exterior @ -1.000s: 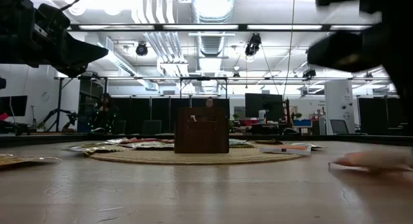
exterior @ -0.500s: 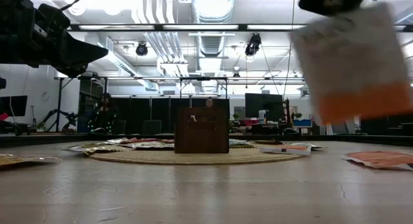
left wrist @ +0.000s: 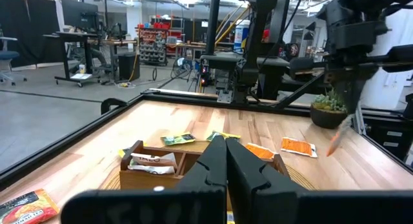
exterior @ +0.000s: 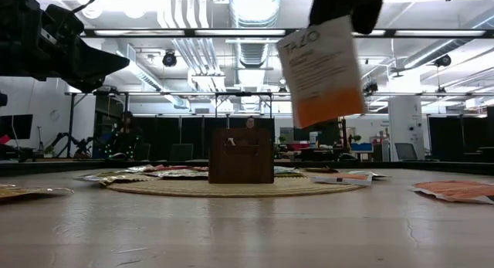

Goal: Pick & Place Tea
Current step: Put the bottom white tea bag into the top section of the wooden organizer

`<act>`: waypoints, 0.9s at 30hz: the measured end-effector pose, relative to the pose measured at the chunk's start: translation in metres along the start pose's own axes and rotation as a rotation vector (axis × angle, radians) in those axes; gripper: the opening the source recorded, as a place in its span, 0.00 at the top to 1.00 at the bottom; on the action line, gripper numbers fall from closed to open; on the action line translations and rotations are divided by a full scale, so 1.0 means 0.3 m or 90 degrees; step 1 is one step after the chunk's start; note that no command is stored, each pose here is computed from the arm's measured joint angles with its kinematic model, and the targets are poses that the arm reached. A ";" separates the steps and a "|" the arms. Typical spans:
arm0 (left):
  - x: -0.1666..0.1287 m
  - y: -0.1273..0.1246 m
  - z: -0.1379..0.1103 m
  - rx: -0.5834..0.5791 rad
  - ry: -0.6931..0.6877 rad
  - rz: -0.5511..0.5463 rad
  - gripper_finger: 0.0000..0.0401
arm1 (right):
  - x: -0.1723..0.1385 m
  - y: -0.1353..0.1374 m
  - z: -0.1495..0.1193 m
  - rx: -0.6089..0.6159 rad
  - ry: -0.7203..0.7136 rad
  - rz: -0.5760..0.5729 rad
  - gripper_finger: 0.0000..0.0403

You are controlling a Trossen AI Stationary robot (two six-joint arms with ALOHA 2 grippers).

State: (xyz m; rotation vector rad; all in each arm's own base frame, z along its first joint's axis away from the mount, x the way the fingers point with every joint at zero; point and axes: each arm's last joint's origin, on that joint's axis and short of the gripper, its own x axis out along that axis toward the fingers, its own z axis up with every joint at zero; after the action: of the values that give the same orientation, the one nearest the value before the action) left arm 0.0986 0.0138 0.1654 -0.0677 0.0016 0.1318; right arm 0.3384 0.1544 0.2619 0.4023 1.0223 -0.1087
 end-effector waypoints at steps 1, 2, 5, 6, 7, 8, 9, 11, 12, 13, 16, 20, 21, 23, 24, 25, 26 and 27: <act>0.000 0.000 0.000 0.000 0.000 0.000 1.00 | 0.002 -0.011 0.011 0.006 -0.003 -0.003 0.98; 0.000 0.000 0.000 0.000 0.000 0.000 1.00 | 0.004 -0.022 0.021 0.011 -0.005 -0.006 0.98; 0.000 0.000 0.000 0.000 0.000 0.000 1.00 | 0.005 -0.058 0.058 0.023 -0.020 -0.012 0.98; 0.000 0.000 0.000 0.000 0.000 0.000 1.00 | 0.004 -0.072 0.071 0.027 -0.025 -0.014 0.98; 0.000 0.000 0.000 0.000 0.000 0.000 1.00 | 0.003 -0.085 0.084 0.031 -0.031 -0.016 0.98; 0.000 0.000 0.000 0.000 0.000 0.000 1.00 | 0.002 -0.100 0.096 0.033 -0.034 -0.019 0.98; 0.000 0.000 0.000 0.000 0.000 0.000 1.00 | 0.003 -0.116 0.109 0.037 -0.037 -0.025 0.98; 0.000 0.000 0.000 0.000 0.000 0.000 1.00 | 0.005 -0.148 0.133 0.048 -0.043 -0.034 0.98; 0.000 0.000 0.000 0.000 0.000 0.000 1.00 | 0.006 -0.166 0.146 0.055 -0.047 -0.039 0.98; 0.000 0.000 0.000 0.000 0.000 0.000 1.00 | 0.007 -0.184 0.160 0.059 -0.053 -0.043 0.98; 0.000 0.000 0.000 0.000 0.000 0.000 1.00 | 0.007 -0.238 0.205 0.071 -0.077 -0.050 0.98; 0.000 0.000 0.000 0.000 0.000 0.000 1.00 | 0.004 -0.316 0.260 0.087 -0.106 -0.065 0.98; 0.000 0.000 0.000 0.000 0.000 0.000 1.00 | 0.003 -0.338 0.274 0.089 -0.113 -0.069 0.98; 0.000 0.000 0.000 0.000 0.000 0.000 1.00 | -0.001 -0.383 0.301 0.091 -0.128 -0.079 0.98; 0.000 0.000 0.000 0.000 0.000 0.000 1.00 | -0.004 -0.405 0.313 0.095 -0.136 -0.084 0.98; 0.000 0.000 0.000 0.000 0.000 0.000 1.00 | -0.006 -0.428 0.325 0.097 -0.142 -0.090 0.98; 0.000 0.000 0.000 0.000 0.000 0.000 1.00 | -0.009 -0.449 0.335 0.099 -0.148 -0.095 0.98; 0.000 0.000 0.000 0.000 0.000 0.000 1.00 | -0.012 -0.469 0.345 0.099 -0.153 -0.099 0.98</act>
State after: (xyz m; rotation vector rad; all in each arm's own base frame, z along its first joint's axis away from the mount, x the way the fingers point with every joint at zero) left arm 0.0986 0.0137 0.1653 -0.0677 0.0019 0.1314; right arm 0.3815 -0.0144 0.2733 0.4388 0.8093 -0.3694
